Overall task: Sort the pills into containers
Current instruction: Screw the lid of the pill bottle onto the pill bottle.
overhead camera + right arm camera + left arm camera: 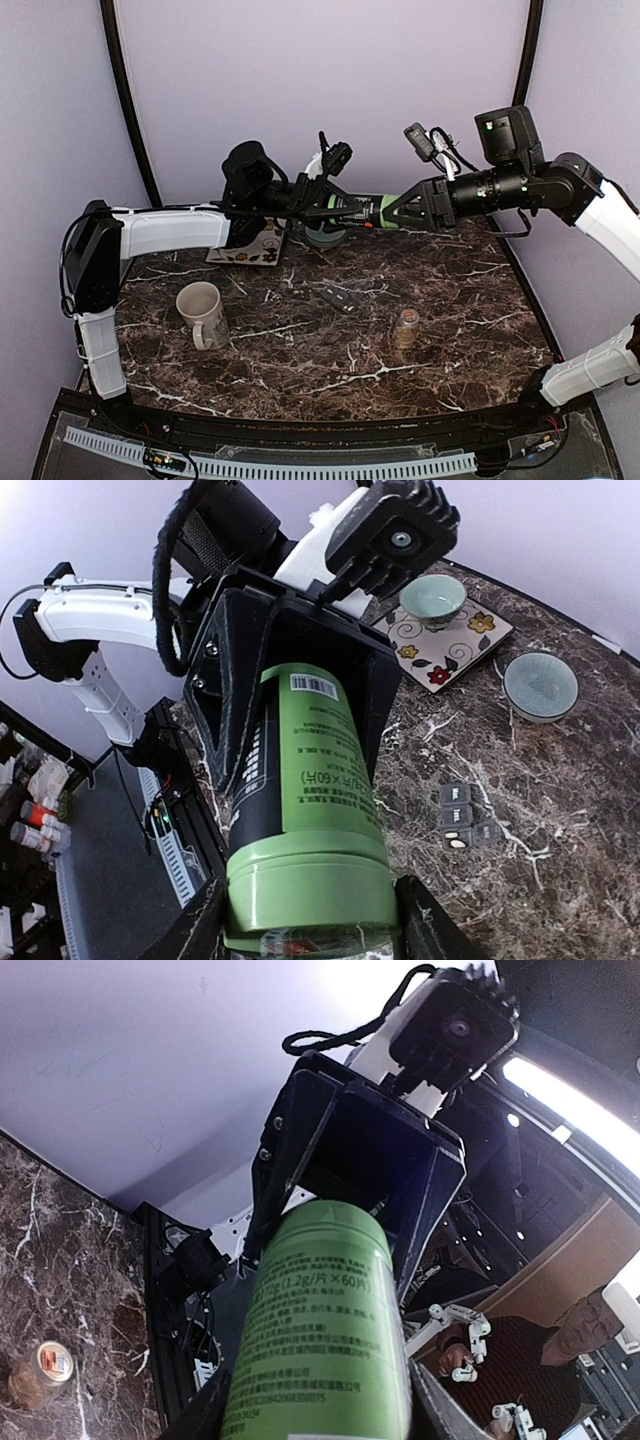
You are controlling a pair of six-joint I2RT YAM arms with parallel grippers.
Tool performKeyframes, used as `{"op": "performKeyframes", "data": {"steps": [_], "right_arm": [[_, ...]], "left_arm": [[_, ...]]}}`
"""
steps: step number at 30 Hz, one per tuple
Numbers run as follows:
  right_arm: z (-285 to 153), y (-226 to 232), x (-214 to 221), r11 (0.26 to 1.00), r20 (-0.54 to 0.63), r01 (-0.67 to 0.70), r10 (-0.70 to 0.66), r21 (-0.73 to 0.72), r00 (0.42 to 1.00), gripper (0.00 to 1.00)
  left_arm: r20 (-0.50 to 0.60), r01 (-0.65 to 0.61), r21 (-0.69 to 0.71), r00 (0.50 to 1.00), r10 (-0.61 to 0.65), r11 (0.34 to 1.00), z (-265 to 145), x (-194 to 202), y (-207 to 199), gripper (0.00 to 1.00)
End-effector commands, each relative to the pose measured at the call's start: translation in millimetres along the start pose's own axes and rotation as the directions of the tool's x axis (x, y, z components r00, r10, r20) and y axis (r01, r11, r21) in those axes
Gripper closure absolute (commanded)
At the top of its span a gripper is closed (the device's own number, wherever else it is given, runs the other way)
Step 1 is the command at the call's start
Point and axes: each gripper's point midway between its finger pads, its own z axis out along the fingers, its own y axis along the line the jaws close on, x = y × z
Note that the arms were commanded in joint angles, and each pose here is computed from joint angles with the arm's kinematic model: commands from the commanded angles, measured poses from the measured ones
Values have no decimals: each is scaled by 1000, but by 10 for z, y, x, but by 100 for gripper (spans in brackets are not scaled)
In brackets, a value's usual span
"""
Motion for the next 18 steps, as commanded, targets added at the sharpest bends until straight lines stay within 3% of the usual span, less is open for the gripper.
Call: {"op": "performKeyframes", "data": {"steps": [1, 8, 12, 18], "right_arm": [[89, -39, -131, 976, 43, -209, 212, -65, 976, 88], [207, -225, -83, 821, -4, -525, 538, -223, 843, 91], [306, -240, -10, 713, -69, -641, 651, -285, 756, 92], [365, -240, -44, 638, -99, -694, 709, -334, 699, 95]], "left_arm": [[35, -255, 0, 966, 255, 967, 22, -176, -434, 100], [94, -457, -194, 872, 480, 868, -68, -348, -592, 100], [84, -575, -331, 772, 630, 748, -128, -410, -738, 100], [-39, -675, -488, 650, 759, 553, -89, -362, -775, 99]]}}
